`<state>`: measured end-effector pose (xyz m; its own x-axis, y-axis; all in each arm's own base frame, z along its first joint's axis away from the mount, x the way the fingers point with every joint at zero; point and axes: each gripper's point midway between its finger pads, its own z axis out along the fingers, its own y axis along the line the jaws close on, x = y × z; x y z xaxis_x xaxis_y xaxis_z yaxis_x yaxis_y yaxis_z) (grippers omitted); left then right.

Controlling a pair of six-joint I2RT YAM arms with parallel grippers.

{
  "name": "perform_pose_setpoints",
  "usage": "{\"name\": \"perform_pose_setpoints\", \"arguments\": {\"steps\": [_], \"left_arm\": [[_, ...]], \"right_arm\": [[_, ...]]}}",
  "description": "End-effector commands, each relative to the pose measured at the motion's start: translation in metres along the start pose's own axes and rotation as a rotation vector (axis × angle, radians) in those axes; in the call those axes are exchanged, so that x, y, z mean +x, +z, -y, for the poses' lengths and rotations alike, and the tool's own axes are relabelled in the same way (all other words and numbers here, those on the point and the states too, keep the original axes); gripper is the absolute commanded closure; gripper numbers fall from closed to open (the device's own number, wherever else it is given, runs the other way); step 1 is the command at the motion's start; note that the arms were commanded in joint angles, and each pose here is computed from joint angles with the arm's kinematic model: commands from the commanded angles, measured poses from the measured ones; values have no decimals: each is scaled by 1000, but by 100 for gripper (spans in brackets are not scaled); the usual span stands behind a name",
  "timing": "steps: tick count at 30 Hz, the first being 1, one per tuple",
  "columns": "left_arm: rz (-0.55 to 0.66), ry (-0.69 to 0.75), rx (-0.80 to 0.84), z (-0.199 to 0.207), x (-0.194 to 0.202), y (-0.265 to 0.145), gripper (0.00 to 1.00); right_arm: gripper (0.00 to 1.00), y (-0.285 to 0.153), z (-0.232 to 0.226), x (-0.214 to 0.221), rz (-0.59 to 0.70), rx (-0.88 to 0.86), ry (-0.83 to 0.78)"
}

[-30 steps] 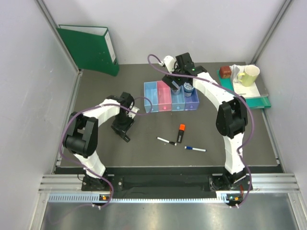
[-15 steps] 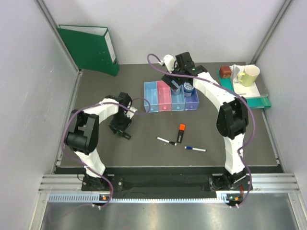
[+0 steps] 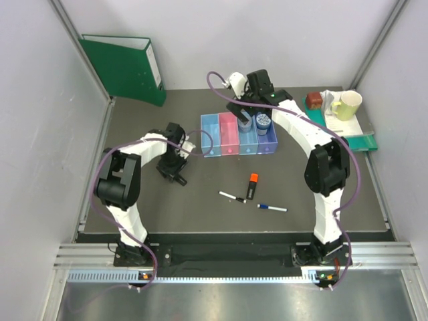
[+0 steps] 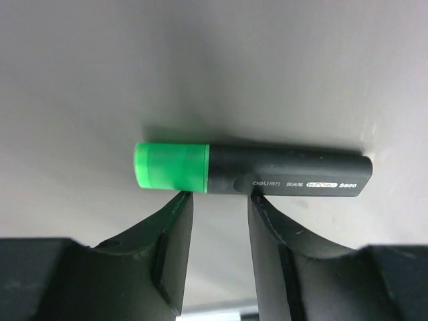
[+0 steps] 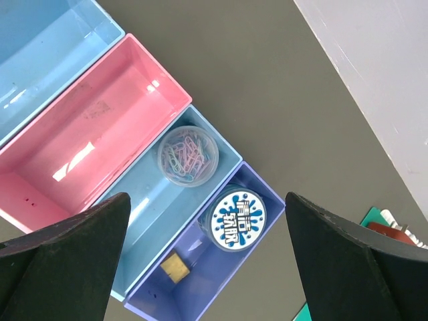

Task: Sort the stationery into containers
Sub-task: Move the pen to the center of the board.

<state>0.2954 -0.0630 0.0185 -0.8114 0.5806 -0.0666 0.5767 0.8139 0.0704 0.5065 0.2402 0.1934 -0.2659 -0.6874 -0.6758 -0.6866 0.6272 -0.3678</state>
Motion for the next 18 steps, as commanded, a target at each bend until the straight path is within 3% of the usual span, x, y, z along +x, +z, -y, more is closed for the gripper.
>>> {"name": "perform_pose_setpoints", "arguments": {"steps": [1,11,18], "left_arm": [[202,32,-35,-18,-62,-5,57],[298,214,-86,-34,-95,-2,58],[356,180,-12,-17,-93,-53,58]], "right_arm": [[2,-27,10,-31,87,47,-5],[2,-31,8,-25,75,47,-26],[2,-35,11,-21,63,68,-31]]}}
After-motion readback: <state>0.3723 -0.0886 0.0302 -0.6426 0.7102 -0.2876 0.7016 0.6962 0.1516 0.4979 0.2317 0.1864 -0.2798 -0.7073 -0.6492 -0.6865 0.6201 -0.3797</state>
